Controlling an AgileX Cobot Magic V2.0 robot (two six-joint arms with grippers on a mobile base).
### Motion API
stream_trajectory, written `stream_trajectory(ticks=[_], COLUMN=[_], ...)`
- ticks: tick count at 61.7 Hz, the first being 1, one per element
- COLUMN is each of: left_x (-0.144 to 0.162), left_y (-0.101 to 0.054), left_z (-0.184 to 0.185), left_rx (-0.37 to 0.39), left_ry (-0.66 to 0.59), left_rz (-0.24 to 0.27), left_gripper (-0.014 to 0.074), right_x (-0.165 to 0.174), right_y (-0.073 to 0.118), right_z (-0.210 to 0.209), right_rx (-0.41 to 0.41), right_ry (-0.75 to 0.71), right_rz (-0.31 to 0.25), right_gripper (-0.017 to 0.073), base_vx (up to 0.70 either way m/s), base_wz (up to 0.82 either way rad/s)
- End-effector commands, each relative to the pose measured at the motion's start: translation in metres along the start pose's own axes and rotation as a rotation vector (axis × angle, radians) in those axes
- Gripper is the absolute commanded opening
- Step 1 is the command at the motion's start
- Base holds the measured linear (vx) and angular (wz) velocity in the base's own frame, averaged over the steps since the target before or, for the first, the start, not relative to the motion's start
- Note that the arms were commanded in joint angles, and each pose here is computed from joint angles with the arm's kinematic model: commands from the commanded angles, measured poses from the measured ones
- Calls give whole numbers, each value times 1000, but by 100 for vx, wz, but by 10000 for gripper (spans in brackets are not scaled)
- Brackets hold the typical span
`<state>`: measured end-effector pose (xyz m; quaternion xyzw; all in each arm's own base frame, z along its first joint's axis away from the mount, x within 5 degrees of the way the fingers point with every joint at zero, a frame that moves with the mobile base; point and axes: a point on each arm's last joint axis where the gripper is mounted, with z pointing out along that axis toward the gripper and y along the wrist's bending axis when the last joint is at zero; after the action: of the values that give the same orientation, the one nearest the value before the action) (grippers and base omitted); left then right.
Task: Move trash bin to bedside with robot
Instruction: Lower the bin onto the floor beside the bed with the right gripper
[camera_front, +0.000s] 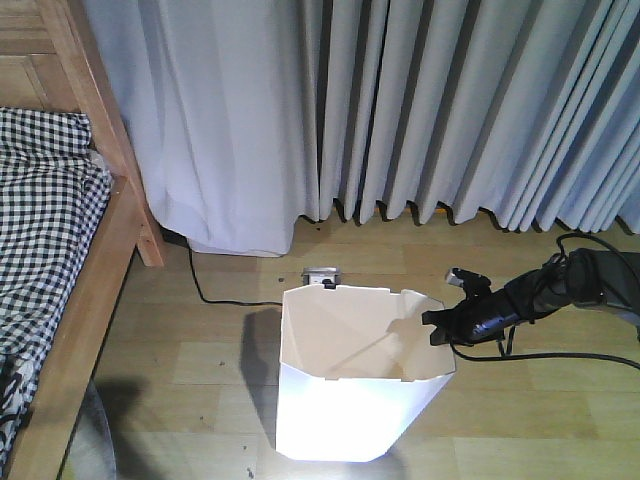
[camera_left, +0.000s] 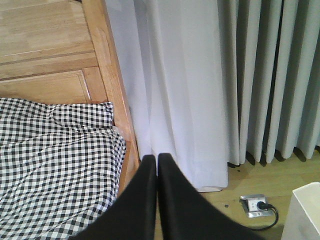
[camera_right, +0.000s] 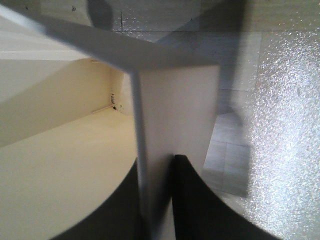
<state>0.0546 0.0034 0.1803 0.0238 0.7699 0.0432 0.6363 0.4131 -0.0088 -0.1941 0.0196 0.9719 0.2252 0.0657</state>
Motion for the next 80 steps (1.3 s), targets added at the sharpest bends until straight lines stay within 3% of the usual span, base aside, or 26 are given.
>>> stream_trajectory(ticks=[1,23,35,43,80], left_x=[2,2,2,2,2], left_y=[-2,-2,-2,-2,-2], left_z=[2,2,2,2,2], left_rx=[12,12,12,12,12], left_ry=[-56,-56,-56,-56,-56], left_rz=[-11,-11,-11,-11,-11], left_gripper=[-6,-6,-6,-6,-6], right_x=[-35,-32,-35,-36,-37], right_y=[24,16,14,10,3], right_z=[-30,-15,-9,-5,0], right_rx=[-137,-124,-166,-136,-73], right_ry=[-60,-49,-33,-40,-81], right_rz=[19,-11,-72,-40,-29], right_gripper=[-6,18,43,64,264], base_vx=[0,0,0,0,0], base_wz=[0,0,0,0,0])
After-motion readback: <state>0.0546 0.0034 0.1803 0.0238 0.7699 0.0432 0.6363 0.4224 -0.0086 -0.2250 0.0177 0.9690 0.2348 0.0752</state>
